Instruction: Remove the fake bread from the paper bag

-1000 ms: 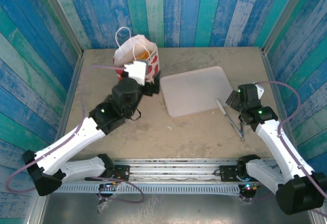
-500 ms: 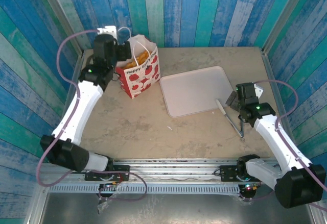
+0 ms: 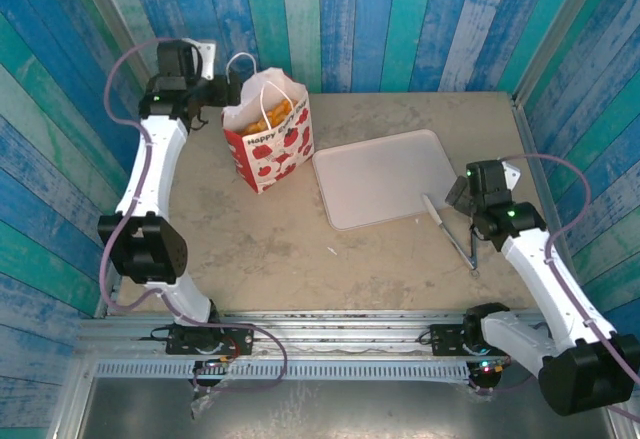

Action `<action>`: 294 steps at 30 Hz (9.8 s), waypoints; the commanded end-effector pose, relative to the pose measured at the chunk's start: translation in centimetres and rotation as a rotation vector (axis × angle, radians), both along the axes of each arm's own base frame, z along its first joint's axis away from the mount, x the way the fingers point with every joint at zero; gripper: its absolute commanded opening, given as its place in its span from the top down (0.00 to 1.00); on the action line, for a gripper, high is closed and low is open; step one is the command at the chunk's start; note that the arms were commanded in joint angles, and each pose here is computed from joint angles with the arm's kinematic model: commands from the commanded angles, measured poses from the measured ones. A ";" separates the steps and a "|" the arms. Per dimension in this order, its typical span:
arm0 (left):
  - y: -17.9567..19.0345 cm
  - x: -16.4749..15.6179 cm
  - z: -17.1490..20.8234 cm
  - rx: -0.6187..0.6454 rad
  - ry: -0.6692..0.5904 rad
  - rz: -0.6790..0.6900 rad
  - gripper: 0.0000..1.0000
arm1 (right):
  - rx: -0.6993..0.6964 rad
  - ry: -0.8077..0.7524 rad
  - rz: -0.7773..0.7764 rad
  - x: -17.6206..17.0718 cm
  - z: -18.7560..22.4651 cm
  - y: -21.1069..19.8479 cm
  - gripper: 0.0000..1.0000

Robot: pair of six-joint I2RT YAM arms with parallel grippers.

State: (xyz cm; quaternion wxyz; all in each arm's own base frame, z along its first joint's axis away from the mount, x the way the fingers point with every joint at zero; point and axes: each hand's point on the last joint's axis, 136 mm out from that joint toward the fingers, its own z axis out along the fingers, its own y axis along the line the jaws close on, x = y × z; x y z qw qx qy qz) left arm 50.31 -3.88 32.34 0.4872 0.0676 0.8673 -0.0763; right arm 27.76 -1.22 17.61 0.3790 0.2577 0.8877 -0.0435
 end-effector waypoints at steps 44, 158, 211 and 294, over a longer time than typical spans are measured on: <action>-1.7 5.8 -6.6 0.039 0.168 -0.157 0.93 | 0.244 0.154 -0.214 -4.4 -8.1 -5.6 0.00; -7.0 -2.9 6.1 0.253 -0.530 -0.290 1.00 | 0.129 0.391 0.428 -5.4 -13.8 11.1 0.25; -9.5 -7.5 3.0 0.152 -0.510 -0.331 1.00 | 0.025 0.496 0.510 -4.9 -19.5 15.2 0.43; -13.5 -11.2 -2.7 0.091 -0.397 -0.311 1.00 | 0.661 0.053 1.073 -3.0 8.7 29.6 0.54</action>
